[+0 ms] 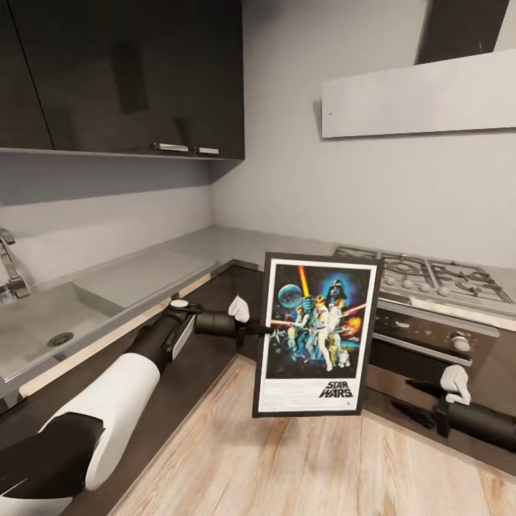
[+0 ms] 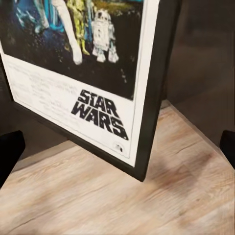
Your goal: Pick up the poster from the kitchen countertop and hang it on one of the wall nails in the kitchen.
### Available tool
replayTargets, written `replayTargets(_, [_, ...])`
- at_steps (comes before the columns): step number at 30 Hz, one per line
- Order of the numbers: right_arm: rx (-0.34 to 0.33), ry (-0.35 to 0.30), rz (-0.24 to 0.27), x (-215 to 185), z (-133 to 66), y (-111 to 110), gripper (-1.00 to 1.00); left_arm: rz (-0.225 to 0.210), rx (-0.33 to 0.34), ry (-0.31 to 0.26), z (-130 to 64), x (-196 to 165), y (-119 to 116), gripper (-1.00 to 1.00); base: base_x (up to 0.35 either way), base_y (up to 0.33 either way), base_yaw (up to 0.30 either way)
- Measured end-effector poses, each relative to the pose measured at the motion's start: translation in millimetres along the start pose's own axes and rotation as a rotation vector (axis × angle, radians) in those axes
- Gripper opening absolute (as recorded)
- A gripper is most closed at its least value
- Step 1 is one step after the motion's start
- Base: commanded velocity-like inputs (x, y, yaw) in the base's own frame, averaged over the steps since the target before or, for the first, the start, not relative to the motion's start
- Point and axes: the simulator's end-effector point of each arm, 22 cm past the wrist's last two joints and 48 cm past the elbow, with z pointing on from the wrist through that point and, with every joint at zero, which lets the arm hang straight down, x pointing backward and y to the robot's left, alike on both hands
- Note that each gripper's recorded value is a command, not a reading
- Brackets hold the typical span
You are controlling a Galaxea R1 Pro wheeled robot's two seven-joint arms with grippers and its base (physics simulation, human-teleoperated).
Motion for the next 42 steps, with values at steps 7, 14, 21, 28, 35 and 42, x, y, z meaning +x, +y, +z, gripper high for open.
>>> replayTargets(7, [-0.122, 0.03, -0.083, -24.8, 5.4, 16.2, 1.0, 0.011, 0.028, -0.001, 0.2, 2.2, -5.6, -1.0, 0.0, 0.0, 0.0])
replayTargets(14, [-0.178, 0.064, -0.116, -28.7, 4.0, 23.8, 1.0, 0.016, 0.046, 0.015, 1.4, 6.2, -10.0, -1.0, 0.0, 0.0, 0.0])
replayTargets(21, [-0.2, 0.079, -0.142, -36.1, -5.6, 22.9, 1.0, 0.024, 0.132, 0.043, 2.9, 12.2, -29.6, -1.0, 0.0, 0.0, 0.0])
replayTargets(28, [-0.204, 0.088, -0.08, -21.6, -5.1, 15.3, 1.0, 0.027, 0.166, 0.049, -4.2, 14.0, -35.9, -1.0, 0.0, 0.0, 0.0])
replayTargets(35, [-0.206, 0.087, -0.065, -18.5, -4.6, 14.2, 1.0, 0.075, 0.208, 0.046, -10.1, 15.7, -43.9, -1.0, 0.0, 0.0, 0.0])
replayTargets(42, [-0.207, 0.085, -0.061, -17.8, -4.2, 14.2, 1.0, 0.095, 0.208, 0.044, -11.5, 16.4, -43.3, -1.0, 0.0, 0.0, 0.0])
